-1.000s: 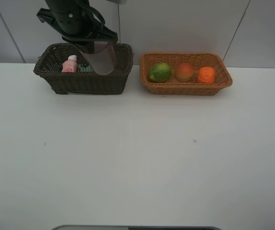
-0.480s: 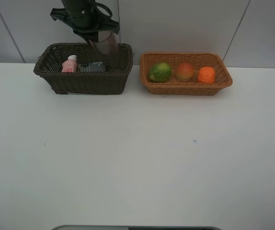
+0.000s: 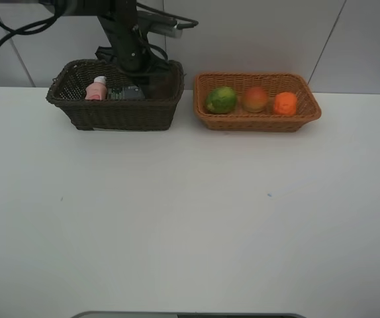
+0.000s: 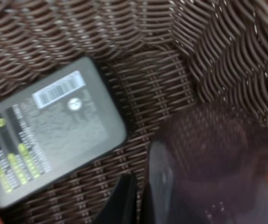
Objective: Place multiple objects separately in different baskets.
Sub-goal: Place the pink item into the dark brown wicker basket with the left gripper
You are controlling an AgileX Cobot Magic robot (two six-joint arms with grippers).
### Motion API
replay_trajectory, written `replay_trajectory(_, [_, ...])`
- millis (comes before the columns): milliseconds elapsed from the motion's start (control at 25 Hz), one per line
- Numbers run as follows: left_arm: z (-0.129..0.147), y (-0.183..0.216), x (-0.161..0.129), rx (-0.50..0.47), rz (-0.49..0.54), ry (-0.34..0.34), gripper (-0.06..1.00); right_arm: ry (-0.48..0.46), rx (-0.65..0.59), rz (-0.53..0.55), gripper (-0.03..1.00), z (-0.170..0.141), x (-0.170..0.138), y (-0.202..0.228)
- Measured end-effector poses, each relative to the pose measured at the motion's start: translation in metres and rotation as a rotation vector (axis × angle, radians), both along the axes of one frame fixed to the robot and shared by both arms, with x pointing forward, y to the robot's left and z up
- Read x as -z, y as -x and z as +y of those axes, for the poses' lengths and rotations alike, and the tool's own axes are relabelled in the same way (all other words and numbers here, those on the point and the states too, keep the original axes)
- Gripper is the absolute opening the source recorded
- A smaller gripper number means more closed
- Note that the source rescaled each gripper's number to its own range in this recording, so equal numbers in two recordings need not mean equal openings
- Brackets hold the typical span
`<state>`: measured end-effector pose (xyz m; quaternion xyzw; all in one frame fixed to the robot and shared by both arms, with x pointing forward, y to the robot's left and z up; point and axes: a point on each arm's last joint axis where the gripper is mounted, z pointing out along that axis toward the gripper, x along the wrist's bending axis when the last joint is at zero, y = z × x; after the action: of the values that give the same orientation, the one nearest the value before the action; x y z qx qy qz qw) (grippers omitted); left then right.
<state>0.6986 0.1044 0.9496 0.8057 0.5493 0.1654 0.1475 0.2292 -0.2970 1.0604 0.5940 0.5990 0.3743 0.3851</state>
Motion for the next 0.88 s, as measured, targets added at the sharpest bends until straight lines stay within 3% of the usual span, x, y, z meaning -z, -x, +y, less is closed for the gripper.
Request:
replay_trajectory(680, [0.016,-0.010,0.020,0.075,0.034,0.007,0.01,0.000,0.000,0.000,0.77,0.000,0.000,0.000])
replay_trajectory(800, [0.016,-0.010,0.020,0.083,0.038,0.016,0.12,0.000,0.000,0.000,0.77,0.000,0.000,0.000])
replay_trajectory(880, [0.016,-0.010,0.020,0.088,0.039,0.025,0.32,0.000,0.000,0.000,0.77,0.000,0.000,0.000])
